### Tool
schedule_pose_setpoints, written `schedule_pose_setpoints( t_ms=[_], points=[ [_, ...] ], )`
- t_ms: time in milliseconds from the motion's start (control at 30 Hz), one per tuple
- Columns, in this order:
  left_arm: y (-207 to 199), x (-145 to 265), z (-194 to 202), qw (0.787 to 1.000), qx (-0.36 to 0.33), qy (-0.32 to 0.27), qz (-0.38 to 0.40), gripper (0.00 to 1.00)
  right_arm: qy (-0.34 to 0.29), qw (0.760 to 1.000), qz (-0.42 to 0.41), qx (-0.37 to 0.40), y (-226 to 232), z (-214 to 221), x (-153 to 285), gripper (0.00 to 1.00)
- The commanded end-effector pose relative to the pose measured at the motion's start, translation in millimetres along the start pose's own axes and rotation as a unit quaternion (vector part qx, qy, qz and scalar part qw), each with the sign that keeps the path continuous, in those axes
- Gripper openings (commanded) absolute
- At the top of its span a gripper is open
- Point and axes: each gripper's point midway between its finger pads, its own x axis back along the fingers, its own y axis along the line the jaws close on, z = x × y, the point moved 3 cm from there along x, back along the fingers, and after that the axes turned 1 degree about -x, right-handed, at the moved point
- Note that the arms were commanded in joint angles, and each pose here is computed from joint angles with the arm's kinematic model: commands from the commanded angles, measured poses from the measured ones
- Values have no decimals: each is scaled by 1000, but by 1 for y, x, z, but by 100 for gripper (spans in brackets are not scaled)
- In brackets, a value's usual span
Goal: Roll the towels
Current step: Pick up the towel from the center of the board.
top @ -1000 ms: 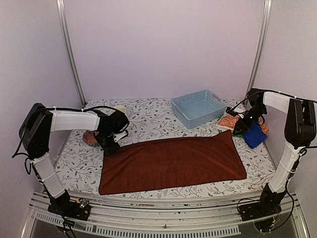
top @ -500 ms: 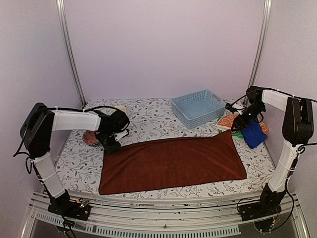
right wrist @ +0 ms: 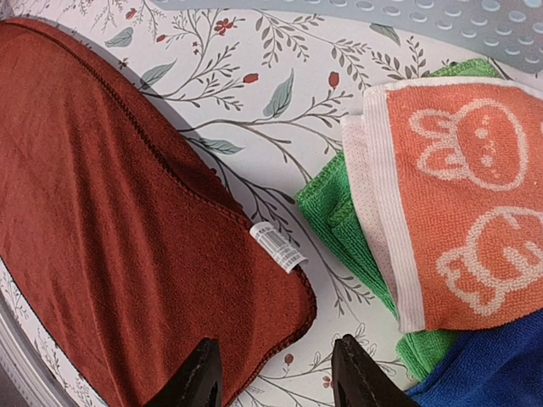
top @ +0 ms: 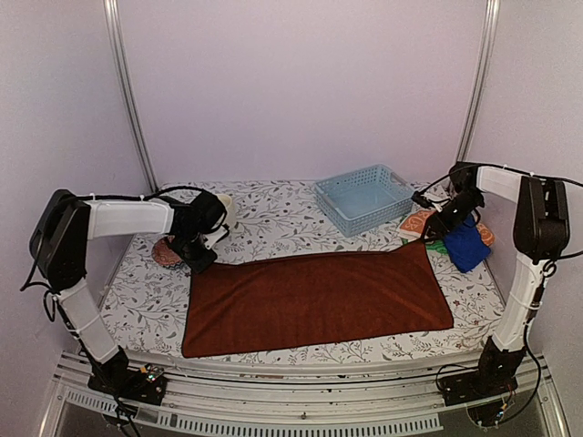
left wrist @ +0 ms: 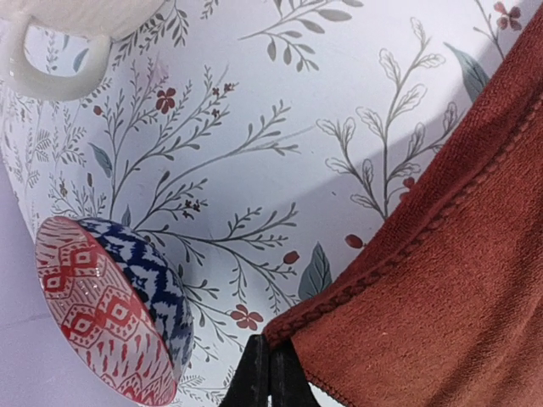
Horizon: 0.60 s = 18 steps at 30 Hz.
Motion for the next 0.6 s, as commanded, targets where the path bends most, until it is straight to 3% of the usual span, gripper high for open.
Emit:
schedule_pose_setpoints(
  t_ms=[0,167,300,400,567],
  points=[
    [5,5,-4,999,28,-22,10,0,-14,1000,-11,-13,-9,-9,-7,47],
    [7,9,-8,999,38,-35,14,0,-15,1000,-13,-19,-16,-11,-17,46],
    [11,11,-11,998,44,-42,12,0,-15,1000,-14,-20,-21,-13,-23,39],
    [14,10,-13,998,51,-46,15,0,-23,999,-16,-16,-21,-17,-24,30],
    [20,6,-13,997,62,-49,18,0,-36,999,-31,-7,-19,-21,-21,5]
  ],
)
